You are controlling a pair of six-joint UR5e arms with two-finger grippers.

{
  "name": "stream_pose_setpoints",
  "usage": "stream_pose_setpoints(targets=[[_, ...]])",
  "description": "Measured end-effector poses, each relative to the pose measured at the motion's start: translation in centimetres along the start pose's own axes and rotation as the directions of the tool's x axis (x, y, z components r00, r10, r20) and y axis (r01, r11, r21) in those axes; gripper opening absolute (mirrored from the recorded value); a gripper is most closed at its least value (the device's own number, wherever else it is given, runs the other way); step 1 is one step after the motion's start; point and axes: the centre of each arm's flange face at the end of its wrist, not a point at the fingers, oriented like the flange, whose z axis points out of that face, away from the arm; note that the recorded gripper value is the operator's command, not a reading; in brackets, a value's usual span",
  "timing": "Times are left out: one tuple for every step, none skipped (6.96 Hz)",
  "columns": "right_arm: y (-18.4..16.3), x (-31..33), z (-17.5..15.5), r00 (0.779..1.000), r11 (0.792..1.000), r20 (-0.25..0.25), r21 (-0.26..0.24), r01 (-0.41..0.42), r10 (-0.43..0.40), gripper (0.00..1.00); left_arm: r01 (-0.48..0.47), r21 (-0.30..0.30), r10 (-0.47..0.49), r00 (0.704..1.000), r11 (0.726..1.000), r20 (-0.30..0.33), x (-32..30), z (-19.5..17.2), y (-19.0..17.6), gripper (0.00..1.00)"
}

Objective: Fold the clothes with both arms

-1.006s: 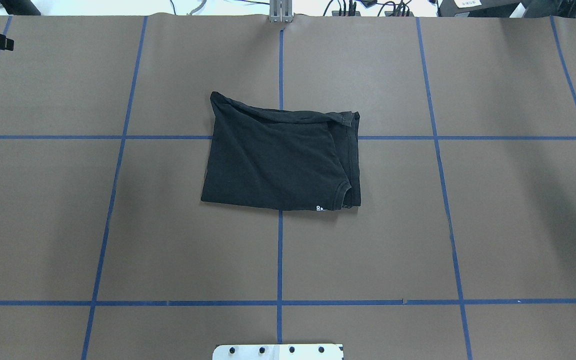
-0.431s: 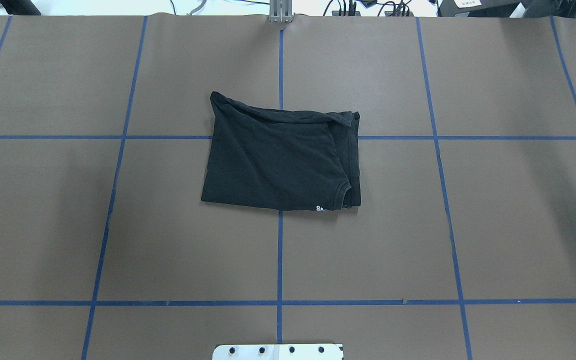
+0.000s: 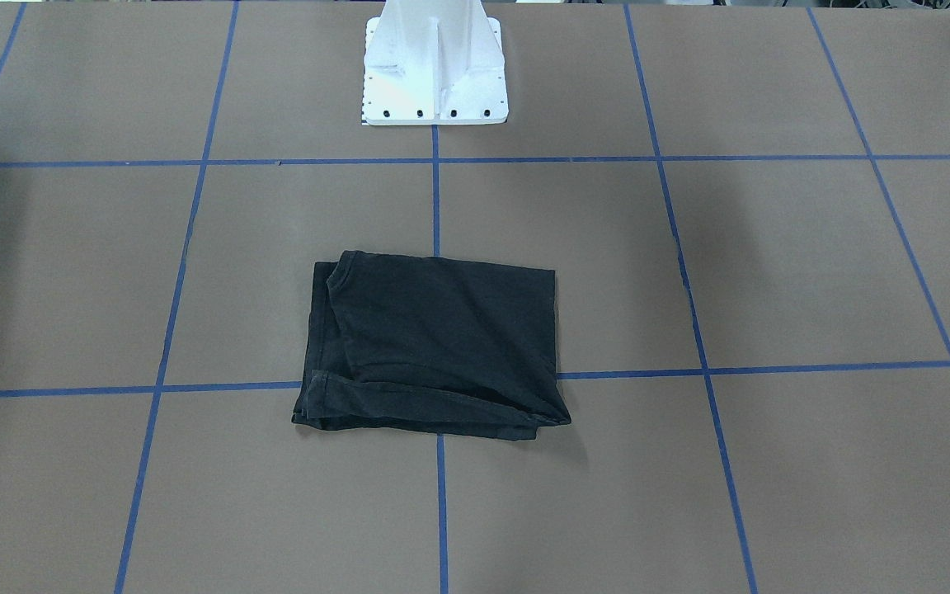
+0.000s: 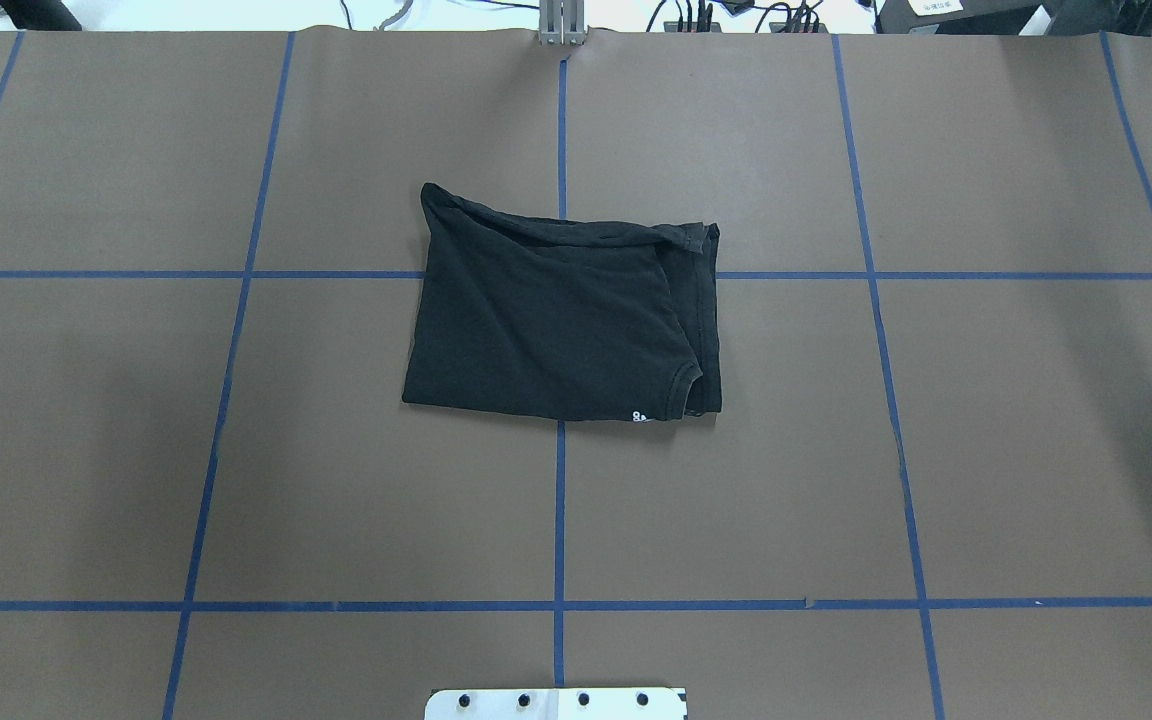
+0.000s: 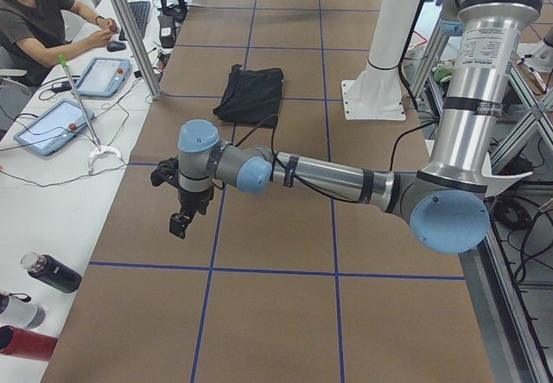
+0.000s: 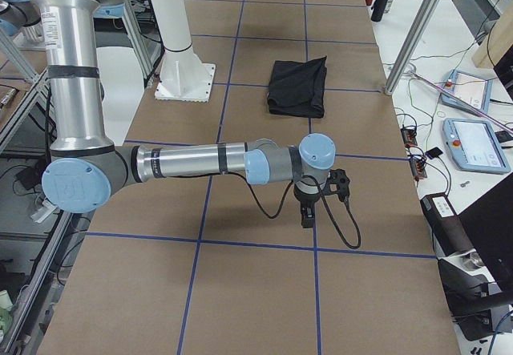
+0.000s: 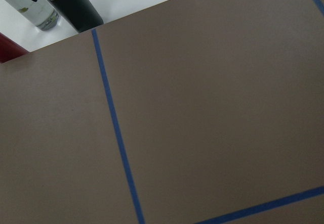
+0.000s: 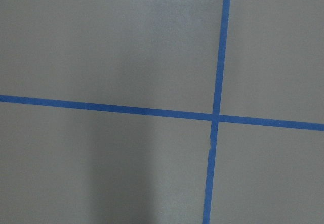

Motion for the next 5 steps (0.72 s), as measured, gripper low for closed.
stream_pose_setpoints(targets=[[0.2, 0.0, 0.0, 1.0, 1.0, 0.005, -0.002, -0.001, 0.001, 1.0, -0.026, -0.056, 0.025, 1.0, 0.998, -0.013, -1.4, 0.3, 2.1, 0.99], [0.4, 0.0, 0.0, 1.0, 1.0, 0.009, -0.002, -0.002, 0.002, 1.0, -0.016, -0.099, 0.012, 0.999, 0.995, -0.046, -2.1, 0.8, 4.0, 0.99], [1.0, 0.0, 0.0, 1.0, 1.0, 0.013, -0.003, -0.003, 0.003, 1.0, 0.014, -0.138, -0.029, 0.994, 0.99, -0.108, -2.2, 1.4, 5.4, 0.99], [2.1, 0.0, 0.0, 1.0, 1.0, 0.016, -0.005, -0.005, 0.006, 1.0, 0.041, -0.165, -0.068, 0.985, 0.985, -0.156, -2.2, 2.2, 6.9, 0.99], [3.5, 0.2, 0.1, 1.0, 1.0, 0.023, -0.012, -0.012, 0.012, 1.0, 0.068, -0.184, -0.102, 0.978, 0.981, -0.18, -2.7, 2.9, 9.0, 0.99]])
